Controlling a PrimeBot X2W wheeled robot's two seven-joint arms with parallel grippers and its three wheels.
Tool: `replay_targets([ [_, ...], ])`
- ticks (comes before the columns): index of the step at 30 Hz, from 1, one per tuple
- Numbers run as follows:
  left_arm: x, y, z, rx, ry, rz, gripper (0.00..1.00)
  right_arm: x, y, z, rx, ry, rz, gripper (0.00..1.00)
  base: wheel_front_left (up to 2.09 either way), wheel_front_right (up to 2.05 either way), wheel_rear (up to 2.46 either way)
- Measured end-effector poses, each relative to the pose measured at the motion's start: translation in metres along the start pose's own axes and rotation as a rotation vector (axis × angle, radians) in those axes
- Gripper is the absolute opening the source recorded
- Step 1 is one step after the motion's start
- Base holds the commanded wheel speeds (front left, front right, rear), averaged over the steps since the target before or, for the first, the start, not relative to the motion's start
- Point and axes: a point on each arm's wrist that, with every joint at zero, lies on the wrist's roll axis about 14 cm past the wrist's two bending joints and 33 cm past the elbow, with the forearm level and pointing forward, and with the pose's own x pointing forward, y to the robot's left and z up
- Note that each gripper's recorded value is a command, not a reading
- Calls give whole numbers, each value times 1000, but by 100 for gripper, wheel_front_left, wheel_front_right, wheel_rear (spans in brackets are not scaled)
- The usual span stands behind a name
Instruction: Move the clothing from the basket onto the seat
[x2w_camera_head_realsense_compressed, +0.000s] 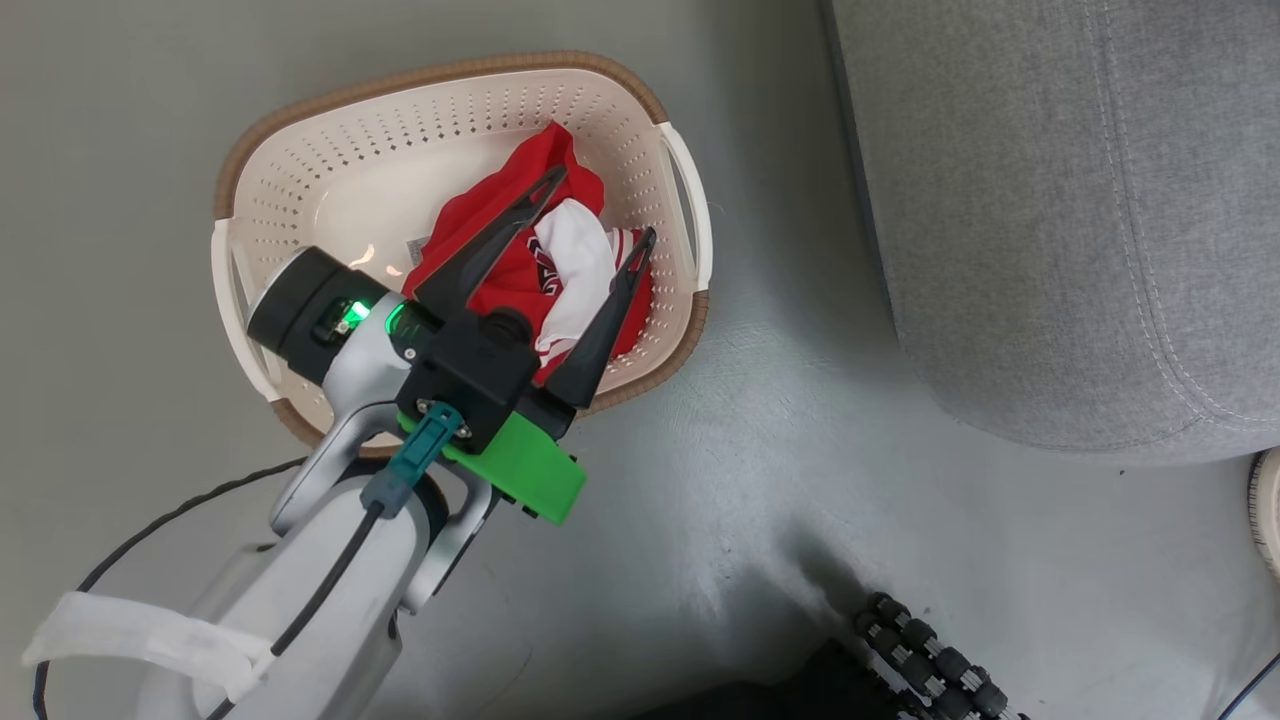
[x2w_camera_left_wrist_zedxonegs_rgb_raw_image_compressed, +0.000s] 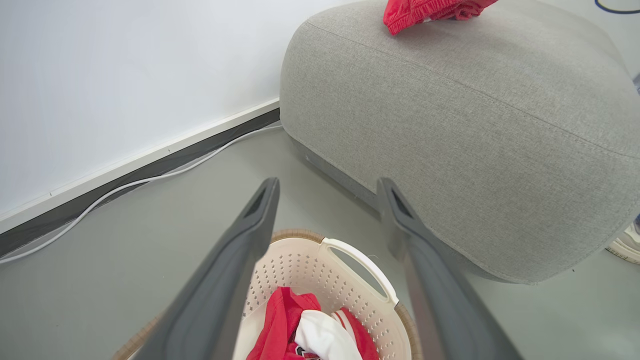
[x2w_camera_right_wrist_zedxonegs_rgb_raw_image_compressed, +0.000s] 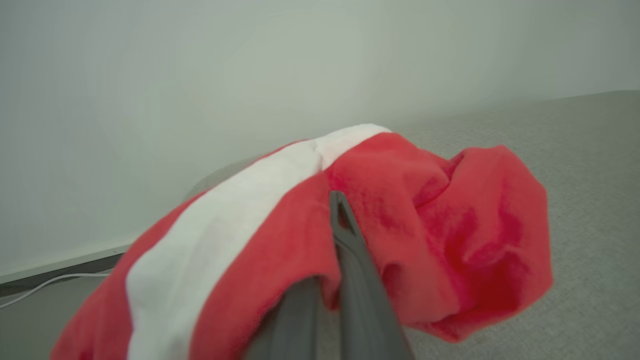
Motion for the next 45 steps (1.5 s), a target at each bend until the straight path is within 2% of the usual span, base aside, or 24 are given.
replay_targets([
  [1,0,0,0,1,0,-1,100,-1,0,-1,2,1,0,100,0,0,0],
  [11,2,-4,5,4,-18,-7,100,-22,7,-14,-47,41,58,100,0,0,0],
  [20,-4,-7,15,-20,-50,26,100,-58,1,-27,-13,79,58,100,0,0,0],
  [33,-27,-21,41,-47,-107,95,100,-99,11,20,13,-44,127,100,0,0,0],
  [45,-71,-3,63,-26,-137,292,100,-144,65,45,103,-135,257,100,0,0,0],
])
